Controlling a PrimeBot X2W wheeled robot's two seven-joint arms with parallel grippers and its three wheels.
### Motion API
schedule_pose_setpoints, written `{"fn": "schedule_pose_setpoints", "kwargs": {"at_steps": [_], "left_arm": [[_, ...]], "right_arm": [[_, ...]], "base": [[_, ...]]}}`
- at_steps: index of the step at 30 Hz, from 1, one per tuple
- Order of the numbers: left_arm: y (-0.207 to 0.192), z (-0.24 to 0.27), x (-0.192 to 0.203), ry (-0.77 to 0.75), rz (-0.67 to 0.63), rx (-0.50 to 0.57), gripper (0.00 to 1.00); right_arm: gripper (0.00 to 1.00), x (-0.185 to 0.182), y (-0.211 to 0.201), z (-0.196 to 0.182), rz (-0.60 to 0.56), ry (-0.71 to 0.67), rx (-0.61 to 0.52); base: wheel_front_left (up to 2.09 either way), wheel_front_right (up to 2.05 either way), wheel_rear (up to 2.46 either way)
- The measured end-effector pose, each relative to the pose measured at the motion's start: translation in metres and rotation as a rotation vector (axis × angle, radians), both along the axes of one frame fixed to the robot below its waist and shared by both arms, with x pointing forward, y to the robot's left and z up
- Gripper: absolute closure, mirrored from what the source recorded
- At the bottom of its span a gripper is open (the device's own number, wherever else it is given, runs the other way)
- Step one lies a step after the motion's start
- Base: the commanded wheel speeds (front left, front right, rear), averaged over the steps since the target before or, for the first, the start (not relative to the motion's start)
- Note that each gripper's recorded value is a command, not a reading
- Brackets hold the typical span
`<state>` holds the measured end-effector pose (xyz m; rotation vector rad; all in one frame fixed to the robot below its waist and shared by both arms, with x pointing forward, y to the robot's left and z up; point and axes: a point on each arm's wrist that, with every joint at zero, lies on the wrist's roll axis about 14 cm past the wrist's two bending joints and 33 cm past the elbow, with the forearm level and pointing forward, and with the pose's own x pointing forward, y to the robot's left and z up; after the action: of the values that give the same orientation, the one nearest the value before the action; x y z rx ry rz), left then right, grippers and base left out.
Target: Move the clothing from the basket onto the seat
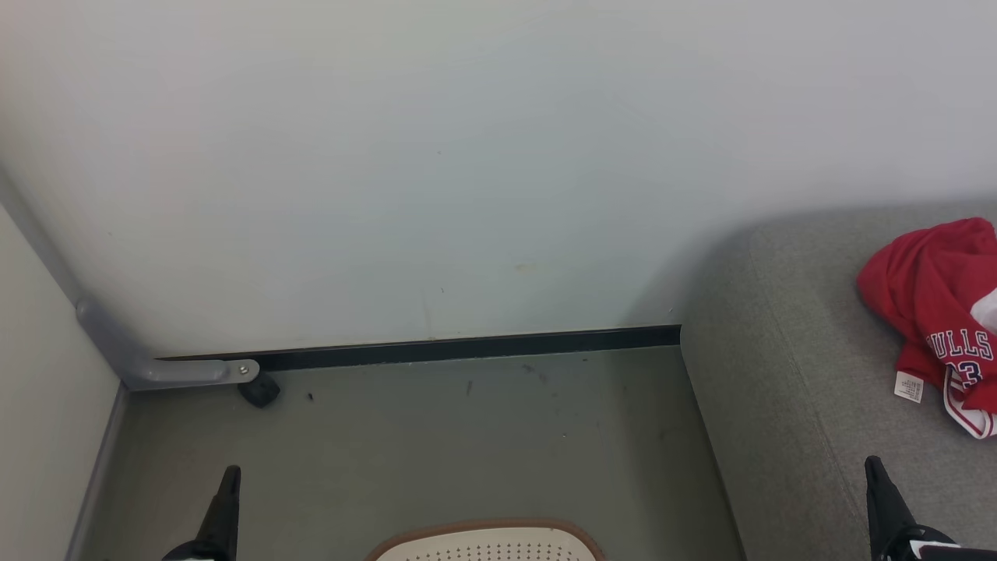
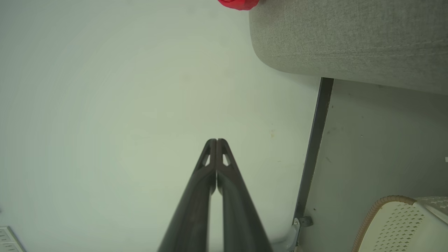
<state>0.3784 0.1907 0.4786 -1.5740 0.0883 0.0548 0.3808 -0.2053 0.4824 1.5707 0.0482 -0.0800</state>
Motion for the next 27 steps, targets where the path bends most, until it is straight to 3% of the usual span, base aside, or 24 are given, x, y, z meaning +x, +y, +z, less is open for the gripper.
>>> {"fn": "schedule_pose_setpoints", "kwargs": {"at_steps": [27], "left_arm": [[0.0000,0.0000,0.0000,0.000,0.000,0.000,1.00]], "right_arm": [[1.00,0.0000,0.0000,0.0000,0.000,0.000,0.001]], "base": [[0.00,0.00,0.00]]}}
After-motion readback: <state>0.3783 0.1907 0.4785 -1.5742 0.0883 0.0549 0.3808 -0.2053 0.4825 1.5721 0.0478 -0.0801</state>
